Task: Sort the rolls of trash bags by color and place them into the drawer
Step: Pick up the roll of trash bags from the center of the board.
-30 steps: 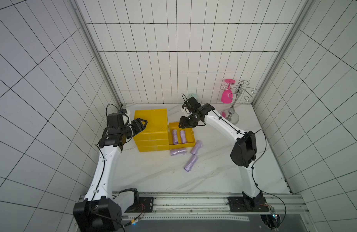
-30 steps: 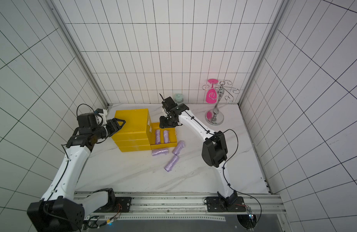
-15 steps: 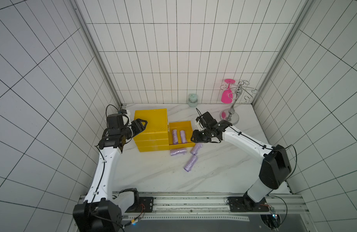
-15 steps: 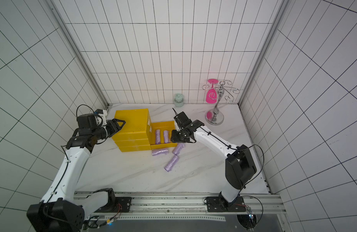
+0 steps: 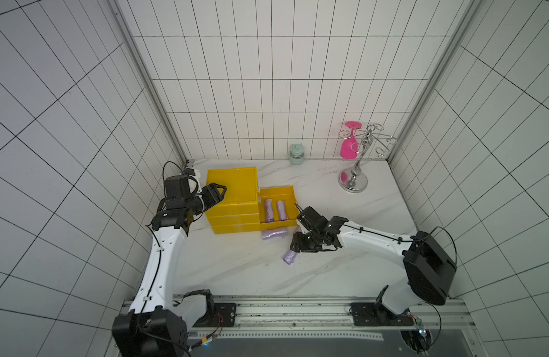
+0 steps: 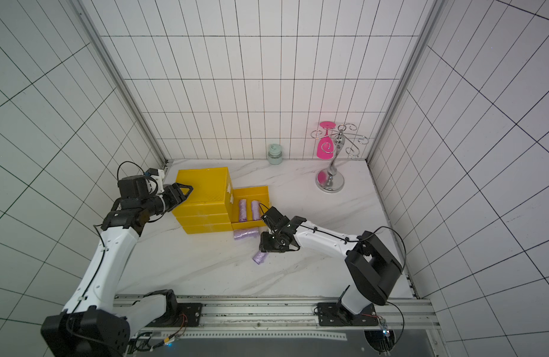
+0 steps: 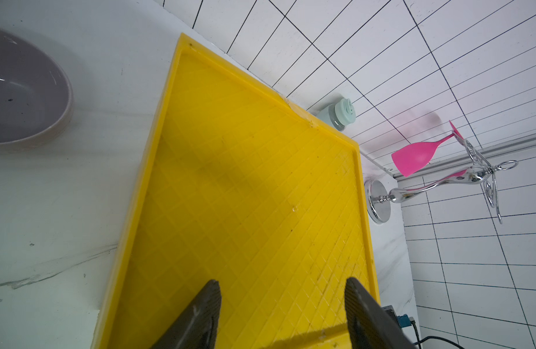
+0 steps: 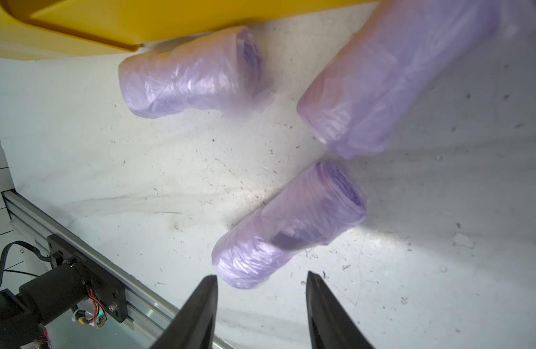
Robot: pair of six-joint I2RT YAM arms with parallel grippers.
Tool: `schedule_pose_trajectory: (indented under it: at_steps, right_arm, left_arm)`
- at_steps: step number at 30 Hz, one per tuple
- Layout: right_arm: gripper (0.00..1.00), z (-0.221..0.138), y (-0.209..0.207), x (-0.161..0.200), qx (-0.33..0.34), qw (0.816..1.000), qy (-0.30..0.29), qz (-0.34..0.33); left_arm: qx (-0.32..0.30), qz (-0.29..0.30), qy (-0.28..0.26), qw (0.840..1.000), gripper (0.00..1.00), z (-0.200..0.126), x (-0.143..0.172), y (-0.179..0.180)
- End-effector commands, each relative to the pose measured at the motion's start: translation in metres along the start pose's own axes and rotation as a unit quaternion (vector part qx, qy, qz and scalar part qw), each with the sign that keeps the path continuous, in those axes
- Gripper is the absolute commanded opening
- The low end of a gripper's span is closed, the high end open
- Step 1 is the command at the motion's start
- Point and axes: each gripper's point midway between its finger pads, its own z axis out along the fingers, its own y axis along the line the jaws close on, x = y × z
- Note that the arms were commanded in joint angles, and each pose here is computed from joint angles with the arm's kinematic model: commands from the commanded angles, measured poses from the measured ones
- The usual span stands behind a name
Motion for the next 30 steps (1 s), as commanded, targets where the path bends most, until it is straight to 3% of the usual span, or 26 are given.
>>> schedule_pose_trajectory:
  at_steps: [1, 12, 16, 18, 22, 30]
  right_arm:
    - [0.51, 0.016, -0.005, 0.004, 0.003, 1.000, 0.000, 0.015]
    - [0.51, 0.045, -0.020, 0.009, 0.033, 0.999, 0.024, 0.018]
    - [0.36, 0.045, -0.021, 0.009, 0.036, 0.999, 0.023, 0.016]
    - [0.27, 0.041, -0.021, 0.008, 0.035, 0.999, 0.019, 0.013]
    - [0.19, 0.025, -0.015, 0.004, 0.033, 0.999, 0.010, -0.005]
    - [0.16, -0.026, 0.006, -0.020, 0.014, 0.998, -0.012, -0.062]
  left_arm:
    - [-0.009, -0.001, 0.003, 1.000, 0.65, 0.000, 0.005, 0.007]
    - [-0.011, 0.000, 0.002, 1.000, 0.65, -0.001, 0.006, 0.008]
    - [-0.011, 0.001, 0.003, 1.000, 0.65, -0.001, 0.007, 0.008]
    - [-0.010, 0.001, 0.001, 1.000, 0.65, -0.001, 0.006, 0.007]
    - [-0.010, 0.000, 0.002, 1.000, 0.65, -0.001, 0.005, 0.007]
    - [-0.007, -0.001, 0.001, 1.000, 0.65, -0.001, 0.005, 0.006]
